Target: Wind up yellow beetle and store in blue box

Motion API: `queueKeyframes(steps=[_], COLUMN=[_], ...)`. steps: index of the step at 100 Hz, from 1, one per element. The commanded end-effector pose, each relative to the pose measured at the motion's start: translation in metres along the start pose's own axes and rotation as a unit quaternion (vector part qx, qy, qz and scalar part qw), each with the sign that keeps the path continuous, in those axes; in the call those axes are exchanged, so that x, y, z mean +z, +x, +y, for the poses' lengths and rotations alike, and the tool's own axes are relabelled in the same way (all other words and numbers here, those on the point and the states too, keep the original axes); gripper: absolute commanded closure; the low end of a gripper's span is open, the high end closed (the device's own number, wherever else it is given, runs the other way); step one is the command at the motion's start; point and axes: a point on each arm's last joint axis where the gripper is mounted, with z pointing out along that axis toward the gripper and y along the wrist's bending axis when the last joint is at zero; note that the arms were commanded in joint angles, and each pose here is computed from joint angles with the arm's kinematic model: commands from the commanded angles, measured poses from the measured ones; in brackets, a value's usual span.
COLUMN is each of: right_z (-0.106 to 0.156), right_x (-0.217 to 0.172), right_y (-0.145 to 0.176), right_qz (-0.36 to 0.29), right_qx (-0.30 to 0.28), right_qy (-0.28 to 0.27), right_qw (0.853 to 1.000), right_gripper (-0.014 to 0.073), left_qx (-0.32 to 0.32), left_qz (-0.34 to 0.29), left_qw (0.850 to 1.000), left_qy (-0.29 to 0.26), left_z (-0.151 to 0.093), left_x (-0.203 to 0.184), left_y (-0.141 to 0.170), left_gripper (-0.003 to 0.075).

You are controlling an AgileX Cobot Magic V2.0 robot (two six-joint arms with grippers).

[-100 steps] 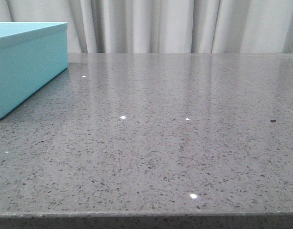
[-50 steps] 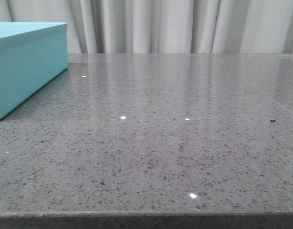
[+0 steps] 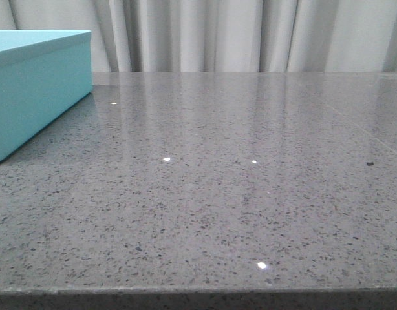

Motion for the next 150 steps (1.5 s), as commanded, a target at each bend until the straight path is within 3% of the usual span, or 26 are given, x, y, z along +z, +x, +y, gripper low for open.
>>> queueKeyframes(steps=[1, 93, 106, 115, 150], right_z=[0.001, 0.001, 0.001, 0.001, 0.001], right_x=[0.0, 0.001, 0.001, 0.001, 0.001], right_y=[-0.015, -0.013, -0.013, -0.013, -0.013], right_qz=[-0.081, -0.075, -0.075, -0.075, -0.075], right_qx=[-0.009, -0.009, -0.009, -0.009, -0.009], right_qy=[-0.005, -0.005, -0.005, -0.005, -0.005], right_qw=[0.997, 0.997, 0.997, 0.997, 0.997], right_gripper=[0.0662, 0.0662, 0.0662, 0.0662, 0.0662], left_qx=[-0.008, -0.008, -0.014, -0.057, 0.012], left_qz=[-0.06, -0.058, -0.046, -0.06, -0.141], left_qw=[0.998, 0.998, 0.999, 0.996, 0.988], left_qy=[-0.006, -0.007, -0.009, -0.012, -0.059], left_z=[0.001, 0.002, 0.003, 0.004, 0.014], left_x=[0.0, 0.001, 0.005, 0.006, 0.014], left_y=[-0.011, -0.01, 0.002, 0.01, 0.055], left_gripper=[0.0738, 0.0739, 0.0739, 0.0739, 0.0739])
